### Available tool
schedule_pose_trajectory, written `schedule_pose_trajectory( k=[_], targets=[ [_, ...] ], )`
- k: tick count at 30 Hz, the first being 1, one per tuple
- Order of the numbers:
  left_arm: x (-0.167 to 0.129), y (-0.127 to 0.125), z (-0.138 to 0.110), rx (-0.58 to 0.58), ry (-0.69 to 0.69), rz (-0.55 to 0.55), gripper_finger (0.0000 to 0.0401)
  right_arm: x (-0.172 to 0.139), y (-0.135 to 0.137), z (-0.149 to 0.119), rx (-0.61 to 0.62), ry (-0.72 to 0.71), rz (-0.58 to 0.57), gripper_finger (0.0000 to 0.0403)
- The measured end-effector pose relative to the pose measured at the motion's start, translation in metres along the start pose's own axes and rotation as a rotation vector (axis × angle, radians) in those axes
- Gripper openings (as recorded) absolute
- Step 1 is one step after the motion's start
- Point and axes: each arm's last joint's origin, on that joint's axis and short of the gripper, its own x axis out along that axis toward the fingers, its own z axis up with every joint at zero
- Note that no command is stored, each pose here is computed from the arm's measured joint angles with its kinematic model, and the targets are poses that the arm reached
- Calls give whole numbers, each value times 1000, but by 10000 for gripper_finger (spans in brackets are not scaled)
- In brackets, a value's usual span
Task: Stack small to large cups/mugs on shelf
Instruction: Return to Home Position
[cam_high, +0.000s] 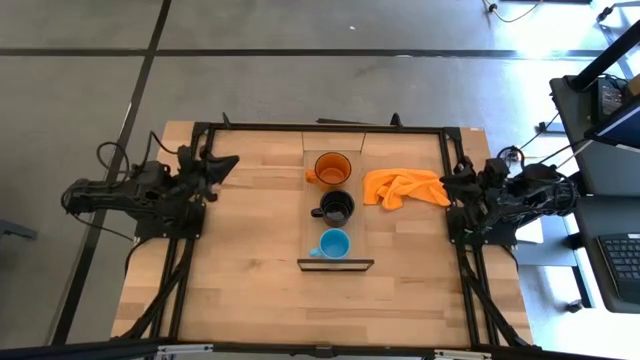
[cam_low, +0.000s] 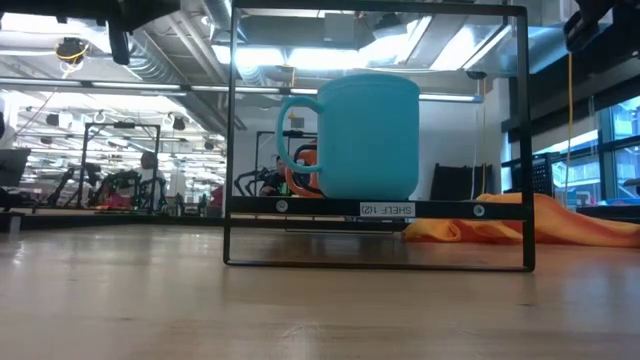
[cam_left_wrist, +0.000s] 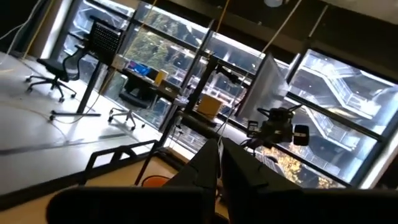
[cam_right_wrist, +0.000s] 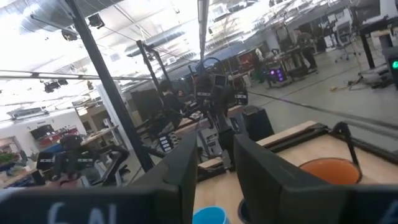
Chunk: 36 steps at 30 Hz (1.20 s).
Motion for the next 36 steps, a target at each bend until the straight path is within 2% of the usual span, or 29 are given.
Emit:
schedule_pose_trajectory(
  k=[6, 9, 13, 21, 26, 36],
  targets=[
    [-8, 0, 4, 38, -48, -51, 14, 0, -1, -2, 32, 22, -8, 108],
    [-14, 7, -6, 14, -91, -83, 14, 0, -2, -3, 30, 28, -24, 108],
    [-18, 14, -21, -17, -178, -194, 14, 0, -2, -3, 30, 24, -37, 108],
    [-22, 22, -41, -57, -226, -276, 14, 0, -3, -3, 62, 20, -64, 108],
    [-21, 26, -52, -49, -198, -269, 14, 0, -4, -5, 74, 30, -85, 108],
    [-20, 28, -56, -6, -158, -251, 14, 0, -4, -5, 57, 33, -86, 108]
  ],
)
